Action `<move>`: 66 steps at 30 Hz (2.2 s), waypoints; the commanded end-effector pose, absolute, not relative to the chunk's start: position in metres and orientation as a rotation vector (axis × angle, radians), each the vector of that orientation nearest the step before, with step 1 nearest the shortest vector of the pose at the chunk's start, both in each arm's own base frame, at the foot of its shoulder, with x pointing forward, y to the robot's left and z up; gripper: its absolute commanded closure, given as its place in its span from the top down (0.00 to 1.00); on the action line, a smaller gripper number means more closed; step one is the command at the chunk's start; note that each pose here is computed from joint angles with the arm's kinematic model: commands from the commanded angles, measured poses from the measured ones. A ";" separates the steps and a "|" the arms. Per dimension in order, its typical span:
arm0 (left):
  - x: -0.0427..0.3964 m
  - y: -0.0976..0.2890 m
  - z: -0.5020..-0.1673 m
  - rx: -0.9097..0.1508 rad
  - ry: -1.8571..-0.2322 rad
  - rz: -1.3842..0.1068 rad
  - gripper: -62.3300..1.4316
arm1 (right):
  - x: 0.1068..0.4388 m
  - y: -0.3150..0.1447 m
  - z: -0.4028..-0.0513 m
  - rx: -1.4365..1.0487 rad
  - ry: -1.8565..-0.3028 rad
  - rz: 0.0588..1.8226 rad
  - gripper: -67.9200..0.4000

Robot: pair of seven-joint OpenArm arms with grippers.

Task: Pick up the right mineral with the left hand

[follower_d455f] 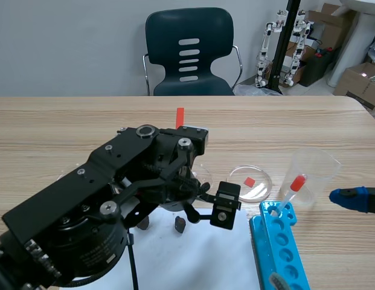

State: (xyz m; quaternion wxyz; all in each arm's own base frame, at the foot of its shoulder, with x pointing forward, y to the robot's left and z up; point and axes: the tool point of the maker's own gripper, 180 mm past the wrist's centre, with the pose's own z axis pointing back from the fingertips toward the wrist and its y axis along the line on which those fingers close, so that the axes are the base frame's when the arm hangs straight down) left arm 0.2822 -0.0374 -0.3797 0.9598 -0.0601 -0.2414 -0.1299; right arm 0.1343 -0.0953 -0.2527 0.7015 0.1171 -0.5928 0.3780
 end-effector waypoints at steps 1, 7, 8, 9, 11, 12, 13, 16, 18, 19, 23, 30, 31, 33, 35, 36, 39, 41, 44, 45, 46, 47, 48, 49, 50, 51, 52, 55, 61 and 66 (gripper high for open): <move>0.288 -0.037 -0.379 -0.113 -0.488 -0.251 1.00 | 0.138 -0.095 -0.246 0.261 -1.346 0.843 0.96; 0.286 -0.033 -0.394 -0.079 -0.424 -0.237 1.00 | 0.138 -0.095 -0.246 0.261 -1.346 0.843 0.96; 0.286 -0.033 -0.396 -0.076 -0.417 -0.238 1.00 | 0.138 -0.095 -0.246 0.261 -1.346 0.843 0.96; 0.286 -0.033 -0.397 -0.073 -0.413 -0.238 1.00 | 0.138 -0.095 -0.246 0.261 -1.346 0.843 0.96; 0.284 -0.032 -0.402 -0.062 -0.393 -0.238 1.00 | 0.138 -0.095 -0.246 0.261 -1.346 0.843 0.96; 0.282 -0.031 -0.405 -0.057 -0.380 -0.238 1.00 | 0.138 -0.095 -0.246 0.261 -1.346 0.843 0.96; 0.282 -0.029 -0.407 -0.051 -0.371 -0.238 1.00 | 0.138 -0.095 -0.246 0.261 -1.346 0.843 0.96; 0.282 -0.029 -0.409 -0.046 -0.362 -0.238 1.00 | 0.138 -0.095 -0.246 0.261 -1.346 0.843 0.96; 0.282 -0.031 -0.409 -0.048 -0.359 -0.239 0.96 | 0.138 -0.095 -0.246 0.261 -1.346 0.843 0.96; 0.283 -0.031 -0.409 -0.046 -0.361 -0.240 0.93 | 0.138 -0.095 -0.246 0.261 -1.346 0.843 0.96; 0.282 -0.032 -0.409 -0.048 -0.360 -0.241 0.83 | 0.138 -0.095 -0.246 0.261 -1.346 0.843 0.96; 0.280 -0.036 -0.409 -0.047 -0.360 -0.260 0.71 | 0.138 -0.095 -0.246 0.261 -1.346 0.843 0.96; 0.280 -0.036 -0.409 -0.047 -0.360 -0.260 0.69 | 0.138 -0.095 -0.246 0.261 -1.346 0.843 0.96; 0.280 -0.036 -0.409 -0.047 -0.360 -0.261 0.68 | 0.138 -0.095 -0.246 0.261 -1.346 0.843 0.96; 0.281 -0.035 -0.409 -0.040 -0.364 -0.262 0.68 | 0.138 -0.095 -0.246 0.261 -1.346 0.843 0.96; 0.281 -0.034 -0.409 -0.039 -0.365 -0.263 0.68 | 0.138 -0.095 -0.246 0.261 -1.346 0.843 0.96; 0.282 -0.034 -0.409 -0.036 -0.369 -0.264 0.68 | 0.138 -0.095 -0.246 0.261 -1.346 0.843 0.96; 0.282 -0.034 -0.409 -0.036 -0.369 -0.264 0.68 | 0.138 -0.095 -0.246 0.261 -1.346 0.843 0.96; 0.282 -0.035 -0.408 -0.037 -0.373 -0.264 0.68 | 0.138 -0.095 -0.246 0.261 -1.346 0.843 0.96; 0.282 -0.036 -0.408 -0.038 -0.374 -0.264 0.68 | 0.138 -0.095 -0.246 0.261 -1.346 0.843 0.96; 0.283 -0.037 -0.407 -0.041 -0.377 -0.265 0.68 | 0.138 -0.095 -0.246 0.261 -1.346 0.843 0.96; 0.284 -0.037 -0.407 -0.038 -0.382 -0.267 0.68 | 0.138 -0.095 -0.246 0.261 -1.346 0.843 0.96; 0.284 -0.038 -0.406 -0.039 -0.384 -0.267 0.68 | 0.138 -0.095 -0.246 0.261 -1.346 0.843 0.96; 0.284 -0.038 -0.406 -0.041 -0.385 -0.270 0.68 | 0.138 -0.095 -0.246 0.261 -1.346 0.843 0.96; 0.283 -0.038 -0.407 -0.041 -0.383 -0.271 0.68 | 0.138 -0.095 -0.246 0.261 -1.346 0.843 0.96; 0.283 -0.038 -0.408 -0.039 -0.380 -0.271 0.68 | 0.138 -0.095 -0.246 0.261 -1.346 0.843 0.96; 0.283 -0.037 -0.409 -0.034 -0.378 -0.270 0.68 | 0.138 -0.095 -0.246 0.261 -1.346 0.843 0.96; 0.284 -0.034 -0.413 -0.023 -0.371 -0.270 0.68 | 0.138 -0.095 -0.246 0.261 -1.346 0.843 0.96; 0.284 -0.034 -0.414 -0.023 -0.365 -0.268 0.68 | 0.138 -0.095 -0.246 0.261 -1.346 0.843 0.96; 0.280 -0.031 -0.416 -0.015 -0.340 -0.268 0.66 | 0.138 -0.095 -0.246 0.261 -1.346 0.843 0.96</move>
